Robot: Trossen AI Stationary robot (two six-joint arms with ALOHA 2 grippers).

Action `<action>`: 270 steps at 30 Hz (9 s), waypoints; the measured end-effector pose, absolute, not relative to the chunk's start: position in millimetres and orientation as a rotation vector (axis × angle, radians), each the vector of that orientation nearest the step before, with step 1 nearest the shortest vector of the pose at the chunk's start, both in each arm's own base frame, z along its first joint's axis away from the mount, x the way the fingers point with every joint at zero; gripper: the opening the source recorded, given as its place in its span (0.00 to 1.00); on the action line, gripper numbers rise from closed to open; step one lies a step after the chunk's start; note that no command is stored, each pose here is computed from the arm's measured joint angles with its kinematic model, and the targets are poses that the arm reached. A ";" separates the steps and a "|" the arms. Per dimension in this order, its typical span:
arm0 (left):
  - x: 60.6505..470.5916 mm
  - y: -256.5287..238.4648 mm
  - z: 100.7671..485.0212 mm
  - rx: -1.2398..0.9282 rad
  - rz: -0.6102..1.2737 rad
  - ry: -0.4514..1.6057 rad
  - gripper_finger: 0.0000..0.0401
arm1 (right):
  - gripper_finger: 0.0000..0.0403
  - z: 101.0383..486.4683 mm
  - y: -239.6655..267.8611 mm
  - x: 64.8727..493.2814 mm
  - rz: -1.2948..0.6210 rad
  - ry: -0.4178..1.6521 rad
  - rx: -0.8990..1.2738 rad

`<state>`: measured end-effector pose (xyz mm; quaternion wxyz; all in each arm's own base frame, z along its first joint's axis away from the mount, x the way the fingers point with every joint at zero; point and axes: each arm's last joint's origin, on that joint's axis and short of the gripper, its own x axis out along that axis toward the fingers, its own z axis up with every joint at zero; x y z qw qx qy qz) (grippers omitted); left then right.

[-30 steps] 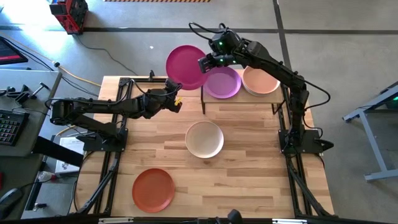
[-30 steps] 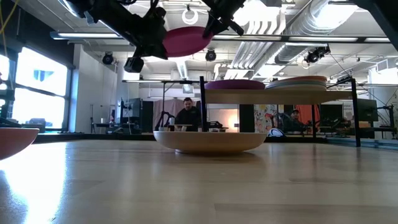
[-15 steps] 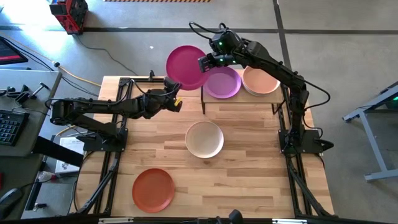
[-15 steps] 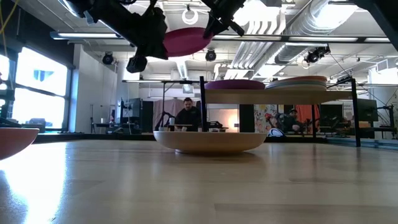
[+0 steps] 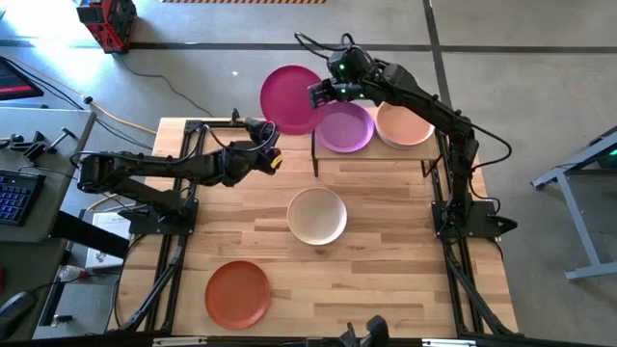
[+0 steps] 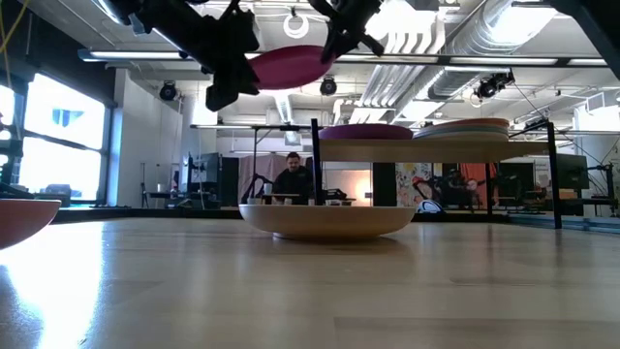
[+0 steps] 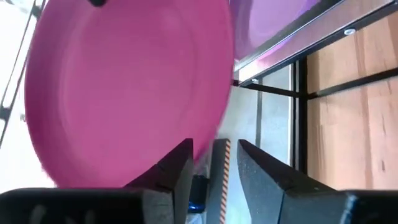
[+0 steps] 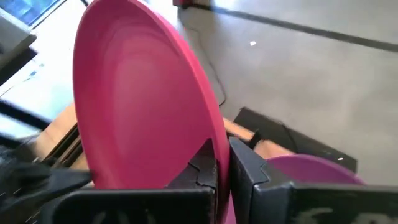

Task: Place and stack plates onto a shelf
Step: Stack the pink plate on top of the violet plate, then stack the white plate on top of the pink plate

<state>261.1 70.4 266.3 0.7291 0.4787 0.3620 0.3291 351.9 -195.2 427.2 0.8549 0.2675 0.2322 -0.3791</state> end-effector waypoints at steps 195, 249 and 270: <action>243.6 63.9 222.3 -0.622 0.597 0.686 0.29 | 0.27 165.1 73.3 358.5 0.270 1.242 -0.204; 241.8 63.8 220.8 -0.579 0.595 0.718 0.29 | 0.00 223.9 77.6 374.7 0.195 1.274 -0.196; 236.3 62.4 216.0 -0.595 0.621 0.789 0.29 | 0.00 329.5 82.3 365.2 0.151 1.273 -0.339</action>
